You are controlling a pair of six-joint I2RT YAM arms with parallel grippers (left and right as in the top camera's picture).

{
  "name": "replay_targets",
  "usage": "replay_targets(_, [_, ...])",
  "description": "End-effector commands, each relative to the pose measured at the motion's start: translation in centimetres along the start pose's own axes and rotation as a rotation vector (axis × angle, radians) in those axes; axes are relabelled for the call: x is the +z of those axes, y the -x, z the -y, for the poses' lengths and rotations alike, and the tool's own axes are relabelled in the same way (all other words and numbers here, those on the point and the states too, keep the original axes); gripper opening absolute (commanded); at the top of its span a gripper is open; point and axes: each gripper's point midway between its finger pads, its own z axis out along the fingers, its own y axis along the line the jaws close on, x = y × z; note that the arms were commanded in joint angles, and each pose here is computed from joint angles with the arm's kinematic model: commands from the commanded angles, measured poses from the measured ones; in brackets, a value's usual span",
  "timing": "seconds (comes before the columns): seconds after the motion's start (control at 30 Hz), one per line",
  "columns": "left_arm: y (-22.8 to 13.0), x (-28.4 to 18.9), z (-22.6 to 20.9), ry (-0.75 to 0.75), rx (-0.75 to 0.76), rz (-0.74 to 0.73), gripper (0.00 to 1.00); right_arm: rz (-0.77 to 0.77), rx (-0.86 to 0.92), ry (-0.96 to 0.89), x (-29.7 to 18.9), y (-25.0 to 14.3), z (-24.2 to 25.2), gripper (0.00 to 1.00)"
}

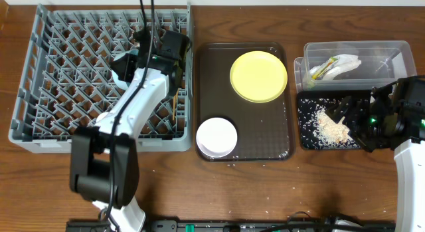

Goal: Sort waste into correct bins and load items into the dishwasher
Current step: 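Lift the blue bowl and carry it over the grey dish rack, then tilt and lower the blue bowl into the rack with the left gripper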

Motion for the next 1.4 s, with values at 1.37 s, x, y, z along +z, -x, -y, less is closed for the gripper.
replay_targets(1.37, [0.8,-2.4,4.2,0.002,0.143,0.074,0.17,-0.008,-0.021,0.003,-0.1,-0.3,-0.3,0.9])
